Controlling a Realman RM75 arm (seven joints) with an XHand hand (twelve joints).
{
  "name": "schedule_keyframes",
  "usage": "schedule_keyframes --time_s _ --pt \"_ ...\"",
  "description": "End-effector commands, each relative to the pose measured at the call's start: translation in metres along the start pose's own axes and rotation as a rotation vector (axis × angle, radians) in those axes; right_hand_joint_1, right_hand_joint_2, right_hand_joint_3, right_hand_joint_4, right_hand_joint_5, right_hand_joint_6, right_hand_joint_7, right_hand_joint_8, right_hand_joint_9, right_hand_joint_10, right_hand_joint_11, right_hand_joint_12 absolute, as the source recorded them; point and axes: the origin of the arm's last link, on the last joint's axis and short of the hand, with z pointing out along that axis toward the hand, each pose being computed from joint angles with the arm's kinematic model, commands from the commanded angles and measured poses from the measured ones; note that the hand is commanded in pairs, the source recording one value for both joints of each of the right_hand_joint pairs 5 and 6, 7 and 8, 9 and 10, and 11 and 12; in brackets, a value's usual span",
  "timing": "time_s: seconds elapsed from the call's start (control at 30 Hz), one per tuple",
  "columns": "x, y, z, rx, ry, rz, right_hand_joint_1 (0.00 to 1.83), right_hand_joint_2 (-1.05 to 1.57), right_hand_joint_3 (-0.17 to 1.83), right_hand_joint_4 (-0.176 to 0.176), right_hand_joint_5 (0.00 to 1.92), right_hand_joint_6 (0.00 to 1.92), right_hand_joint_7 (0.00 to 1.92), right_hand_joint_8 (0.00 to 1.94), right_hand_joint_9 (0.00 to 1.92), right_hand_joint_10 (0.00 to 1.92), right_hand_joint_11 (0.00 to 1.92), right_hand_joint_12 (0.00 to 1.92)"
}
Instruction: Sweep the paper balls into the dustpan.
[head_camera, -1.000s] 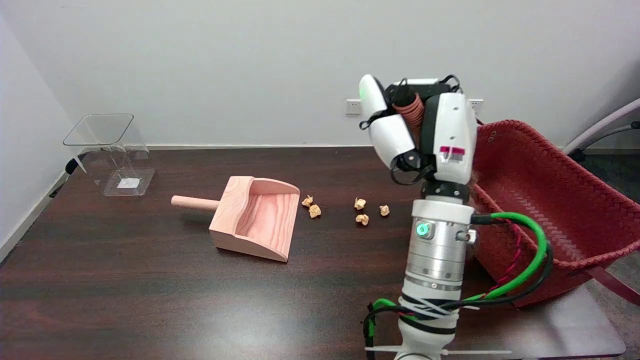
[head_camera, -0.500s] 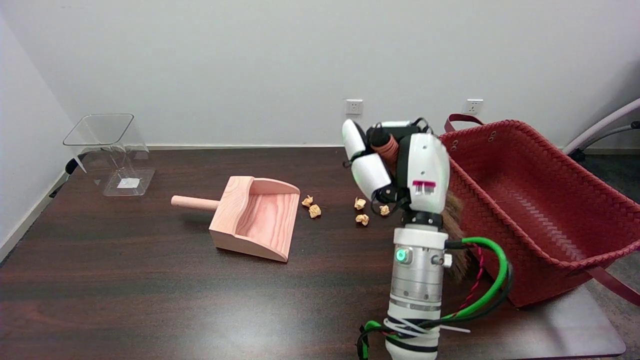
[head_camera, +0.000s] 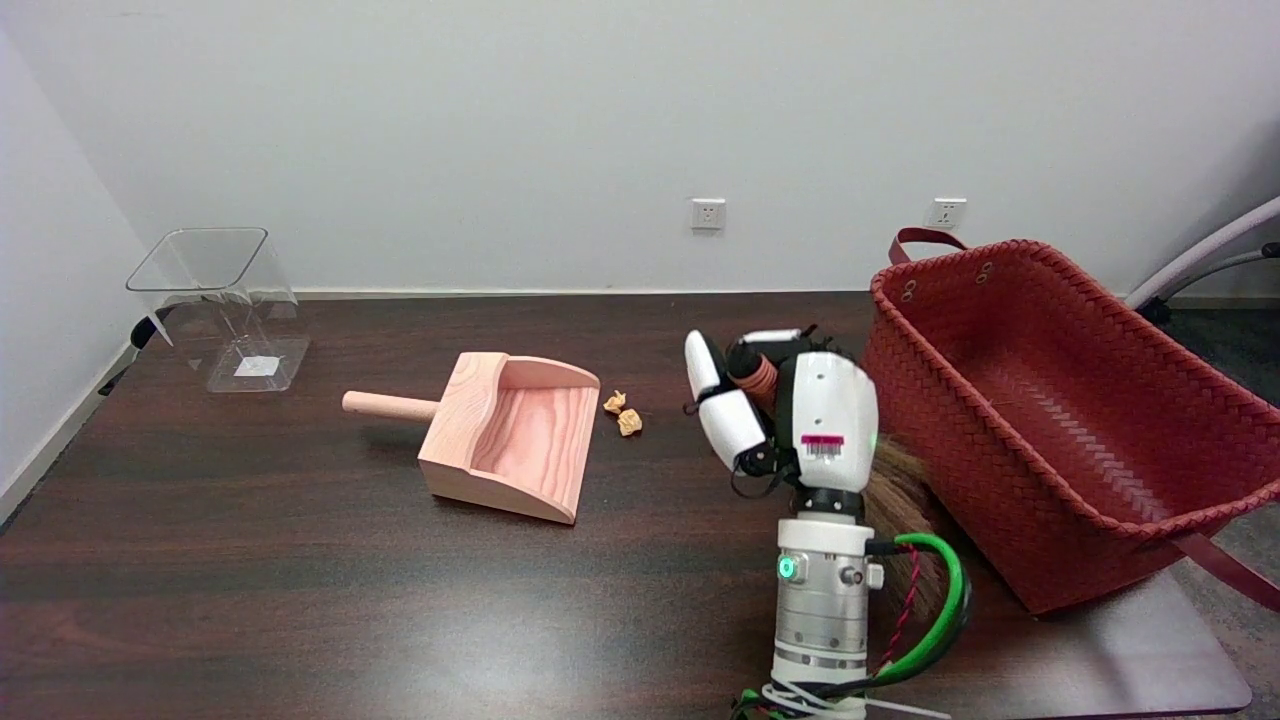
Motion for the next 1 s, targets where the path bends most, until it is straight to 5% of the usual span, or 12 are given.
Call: schedule_keyframes --time_s 0.03,0.63,1.0 --pt "-0.028 0.048 -0.028 -0.044 -0.076 -0.021 0.8 1.57 0.16 0.0 1.92 1.92 1.92 1.92 1.92 1.92 1.92 1.92" --pt "-0.056 0.023 0.025 -0.05 0.017 0.217 0.78 1.57 0.12 0.0 1.92 1.92 1.92 1.92 1.92 1.92 1.92 1.92" --pt "-0.08 0.023 0.033 -0.128 -0.093 0.259 0.78 1.57 0.11 0.0 1.92 1.92 1.92 1.92 1.92 1.92 1.92 1.92"
